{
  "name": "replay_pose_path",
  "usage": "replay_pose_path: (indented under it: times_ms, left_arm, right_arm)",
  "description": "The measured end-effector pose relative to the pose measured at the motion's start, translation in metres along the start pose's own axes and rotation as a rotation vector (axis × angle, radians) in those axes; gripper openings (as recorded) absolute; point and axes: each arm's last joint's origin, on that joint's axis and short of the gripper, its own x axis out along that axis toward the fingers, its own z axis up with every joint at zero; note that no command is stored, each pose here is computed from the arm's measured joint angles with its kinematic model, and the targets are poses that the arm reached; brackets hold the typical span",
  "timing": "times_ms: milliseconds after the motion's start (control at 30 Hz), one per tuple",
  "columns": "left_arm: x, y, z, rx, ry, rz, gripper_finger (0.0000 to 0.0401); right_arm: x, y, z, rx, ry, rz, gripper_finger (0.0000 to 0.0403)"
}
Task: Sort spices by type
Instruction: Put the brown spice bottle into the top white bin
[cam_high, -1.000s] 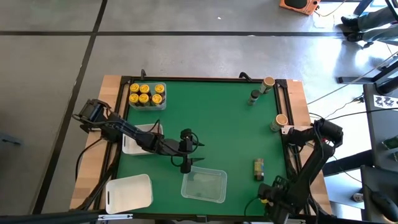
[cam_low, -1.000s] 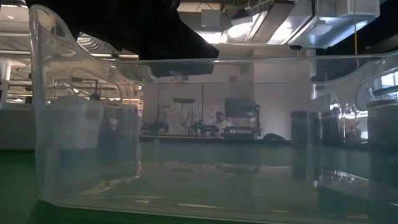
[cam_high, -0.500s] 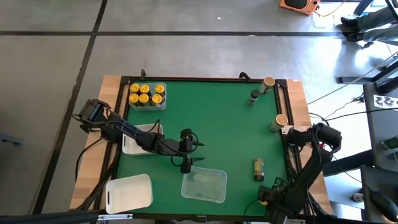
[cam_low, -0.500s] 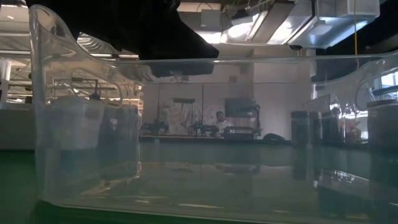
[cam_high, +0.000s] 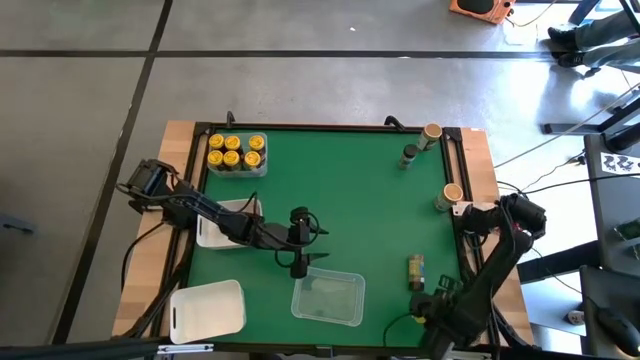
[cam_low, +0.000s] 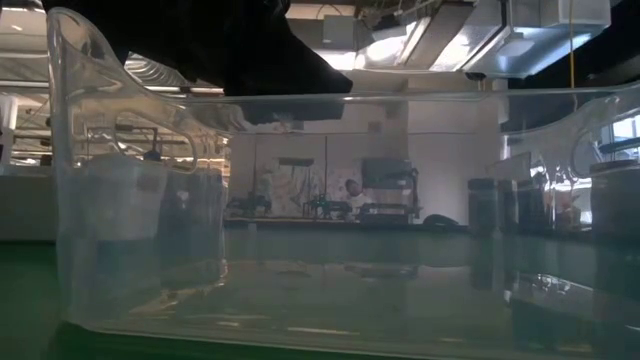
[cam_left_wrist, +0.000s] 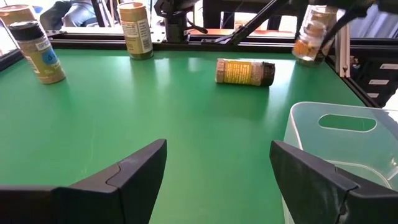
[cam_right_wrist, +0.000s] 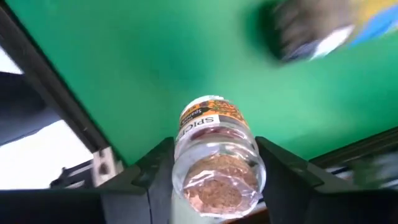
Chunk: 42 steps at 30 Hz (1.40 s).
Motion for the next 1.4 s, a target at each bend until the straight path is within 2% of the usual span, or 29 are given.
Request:
replay_pose_path:
  times_ms: [200, 300, 433, 567, 767, 1067, 1200, 1400]
  left_arm:
    - [0.0, -0.001, 0.001, 0.012, -0.01, -0.004, 0.0285]
    - [0.0, -0.001, 0.002, 0.016, -0.02, -0.003, 0.0285]
    - [-0.001, -0.004, 0.001, 0.022, -0.02, -0.009, 0.0285]
    - [-0.001, -0.004, -0.002, 0.056, 0.014, -0.003, 0.0285]
    - [-0.002, 0.0, -0.013, 0.09, 0.121, 0.079, 0.0285]
    - [-0.005, 0.005, -0.021, 0.135, 0.21, 0.151, 0.0285]
    - [-0.006, 0.009, -0.027, 0.16, 0.26, 0.208, 0.0285]
    - [-0.011, 0.019, -0.042, 0.098, 0.294, 0.243, 0.0285]
  right_arm:
    - [-0.038, -0.021, 0.044, -0.118, -0.16, -0.138, 0.019]
    - [-0.049, -0.035, 0.07, -0.157, -0.226, -0.17, 0.0192]
    - [-0.054, -0.058, 0.104, -0.161, -0.191, -0.216, 0.0193]
    - [-0.057, -0.079, 0.134, -0.224, -0.205, -0.26, 0.0195]
    - [-0.06, -0.117, 0.177, -0.287, -0.212, -0.326, 0.0196]
    - [-0.035, -0.179, 0.238, -0.358, -0.241, -0.239, 0.0197]
    - [-0.02, -0.204, 0.255, -0.357, -0.262, -0.16, 0.0197]
    - [0.001, -0.233, 0.268, -0.321, -0.282, -0.038, 0.0197]
